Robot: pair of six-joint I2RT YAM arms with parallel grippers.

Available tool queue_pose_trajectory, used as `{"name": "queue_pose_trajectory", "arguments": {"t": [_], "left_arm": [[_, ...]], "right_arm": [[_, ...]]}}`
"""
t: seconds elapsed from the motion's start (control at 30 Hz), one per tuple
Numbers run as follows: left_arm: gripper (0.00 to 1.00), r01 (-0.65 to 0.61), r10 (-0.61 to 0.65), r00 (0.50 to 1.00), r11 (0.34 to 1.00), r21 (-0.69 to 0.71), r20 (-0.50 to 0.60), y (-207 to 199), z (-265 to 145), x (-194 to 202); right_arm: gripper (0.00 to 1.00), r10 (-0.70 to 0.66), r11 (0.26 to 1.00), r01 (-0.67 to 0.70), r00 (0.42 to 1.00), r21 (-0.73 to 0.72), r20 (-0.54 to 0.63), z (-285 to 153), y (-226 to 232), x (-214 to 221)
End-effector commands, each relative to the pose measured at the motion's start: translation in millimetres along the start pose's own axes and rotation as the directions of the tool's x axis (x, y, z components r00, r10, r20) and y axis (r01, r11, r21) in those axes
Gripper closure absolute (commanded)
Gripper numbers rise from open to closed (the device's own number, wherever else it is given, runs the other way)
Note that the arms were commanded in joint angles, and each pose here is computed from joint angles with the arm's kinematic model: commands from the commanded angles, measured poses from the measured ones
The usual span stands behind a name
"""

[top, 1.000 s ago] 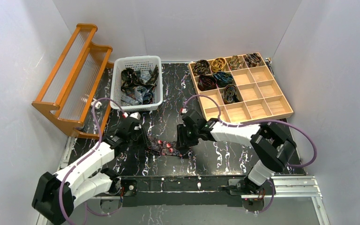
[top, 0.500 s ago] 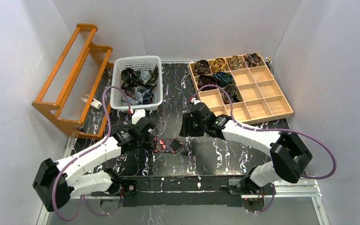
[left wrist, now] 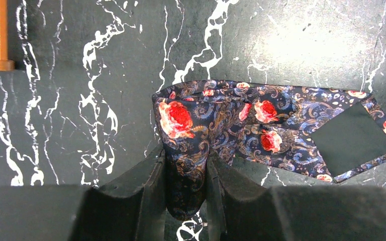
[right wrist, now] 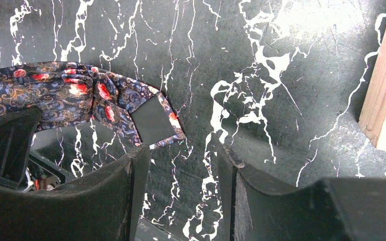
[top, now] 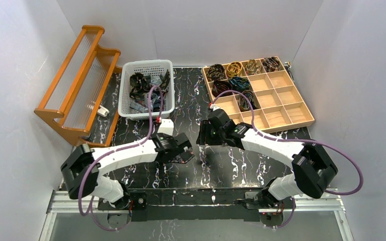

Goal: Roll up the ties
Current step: Roll the tie at the center of the board.

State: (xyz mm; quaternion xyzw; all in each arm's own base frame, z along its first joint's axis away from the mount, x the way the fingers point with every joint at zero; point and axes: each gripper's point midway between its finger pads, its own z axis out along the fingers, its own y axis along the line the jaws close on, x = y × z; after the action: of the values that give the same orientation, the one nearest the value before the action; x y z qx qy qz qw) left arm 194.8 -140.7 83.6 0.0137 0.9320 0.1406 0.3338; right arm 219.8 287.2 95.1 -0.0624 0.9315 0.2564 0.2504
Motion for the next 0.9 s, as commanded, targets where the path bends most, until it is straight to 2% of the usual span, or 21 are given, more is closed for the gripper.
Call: {"name": "queue_pose_trajectory", "arguments": {"t": [0.0,0.1,0.27,0.43,0.57,0.67,0.8,0.87], "left_arm": [[1.00,-0.001,0.016,0.993,0.991,-0.131,0.114,6,-10,-19],[1.00,-0.024,0.043,0.992,0.988,-0.154,0.119,-4,-11,-18],[0.90,-0.063,0.078,0.992,0.987,-0.145,0.103,-30,-11,-15],[0.67,-0.069,0.076,0.994,0.993,-0.098,0.078,-54,-7,-12],[0.49,-0.051,0.051,0.997,0.999,0.002,0.057,-80,-5,-9],[0.40,-0.039,0.035,0.999,0.992,0.117,0.030,-104,-5,-4],[0.36,0.007,0.002,1.000,0.952,0.306,-0.030,-137,-10,1],[0.34,0.061,-0.048,0.998,0.918,0.392,-0.043,-147,-20,-8]], "right_arm": [[0.40,0.021,1.000,-0.021,1.000,-0.003,0.019,-6,-2,-1],[0.40,0.025,1.000,-0.025,1.000,0.008,0.016,-5,-6,1],[0.36,0.042,0.999,-0.042,0.999,0.020,0.018,-5,-15,3],[0.33,0.071,0.997,-0.072,0.997,0.023,0.020,-8,-26,5],[0.31,0.093,0.995,-0.093,0.995,0.024,0.023,-11,-34,5],[0.30,0.101,0.995,-0.101,0.995,0.025,0.025,-13,-38,5],[0.29,0.109,0.994,-0.109,0.994,0.028,0.031,-16,-43,2],[0.28,0.111,0.994,-0.112,0.993,0.017,0.026,-17,-42,1]]}}
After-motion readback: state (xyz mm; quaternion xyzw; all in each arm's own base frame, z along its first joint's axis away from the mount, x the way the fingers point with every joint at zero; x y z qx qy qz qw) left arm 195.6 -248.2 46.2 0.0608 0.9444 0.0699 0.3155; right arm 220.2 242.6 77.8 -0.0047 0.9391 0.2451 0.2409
